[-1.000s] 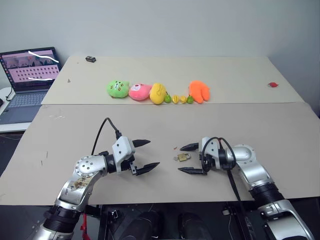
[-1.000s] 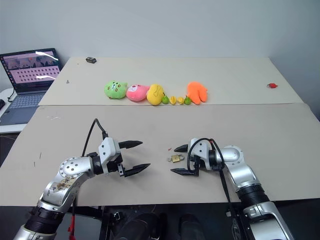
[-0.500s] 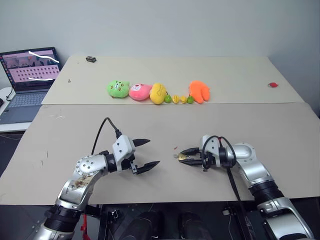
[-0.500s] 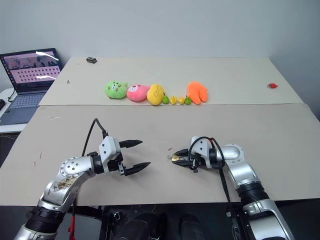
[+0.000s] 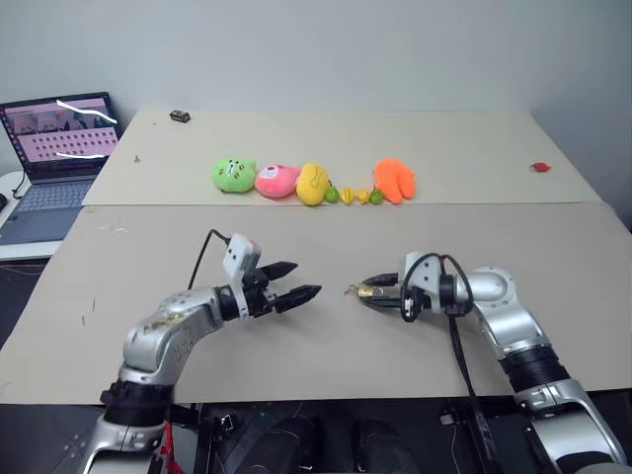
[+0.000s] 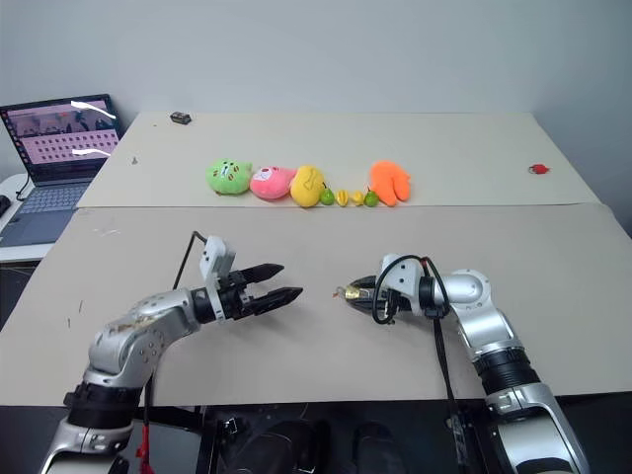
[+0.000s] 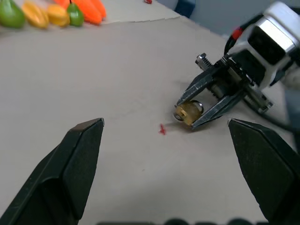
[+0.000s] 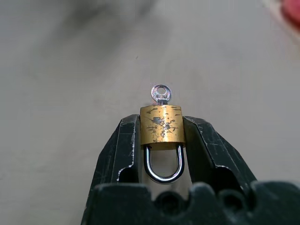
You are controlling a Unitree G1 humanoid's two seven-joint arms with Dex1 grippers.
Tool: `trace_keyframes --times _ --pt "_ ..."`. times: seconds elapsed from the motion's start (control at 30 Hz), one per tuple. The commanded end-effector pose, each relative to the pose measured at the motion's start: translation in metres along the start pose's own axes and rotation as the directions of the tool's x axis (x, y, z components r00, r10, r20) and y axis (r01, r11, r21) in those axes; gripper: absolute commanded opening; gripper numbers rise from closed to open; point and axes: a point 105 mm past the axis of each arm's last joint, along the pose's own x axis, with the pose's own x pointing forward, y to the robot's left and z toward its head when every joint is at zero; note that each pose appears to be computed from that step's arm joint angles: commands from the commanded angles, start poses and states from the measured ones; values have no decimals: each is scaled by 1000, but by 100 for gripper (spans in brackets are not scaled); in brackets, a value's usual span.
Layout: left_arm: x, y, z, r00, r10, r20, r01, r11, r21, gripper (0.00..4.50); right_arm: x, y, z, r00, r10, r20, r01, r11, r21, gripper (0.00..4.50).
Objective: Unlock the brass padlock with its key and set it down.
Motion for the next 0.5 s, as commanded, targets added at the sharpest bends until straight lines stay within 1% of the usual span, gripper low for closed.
trace_keyframes --times 0.03,0.13,0.27,0.37,0.5 --pt "5 -11 3 996 -86 -20 80 976 -202 450 -3 -8 32 997 -12 79 19 996 -93 93" --pt "8 -20 0 988 -147 -43 126 940 -317 450 1 -7 49 994 3 109 13 989 -145 93" --pt "9 -15 0 991 -124 -41 98 913 -395 450 2 -4 67 990 23 143 4 983 -184 93" --pt "9 -7 6 996 -94 -6 81 885 -458 450 3 4 66 990 51 129 -27 982 -186 93" --pt "7 0 18 996 -63 61 85 857 -509 450 3 11 53 994 66 91 -49 983 -178 93"
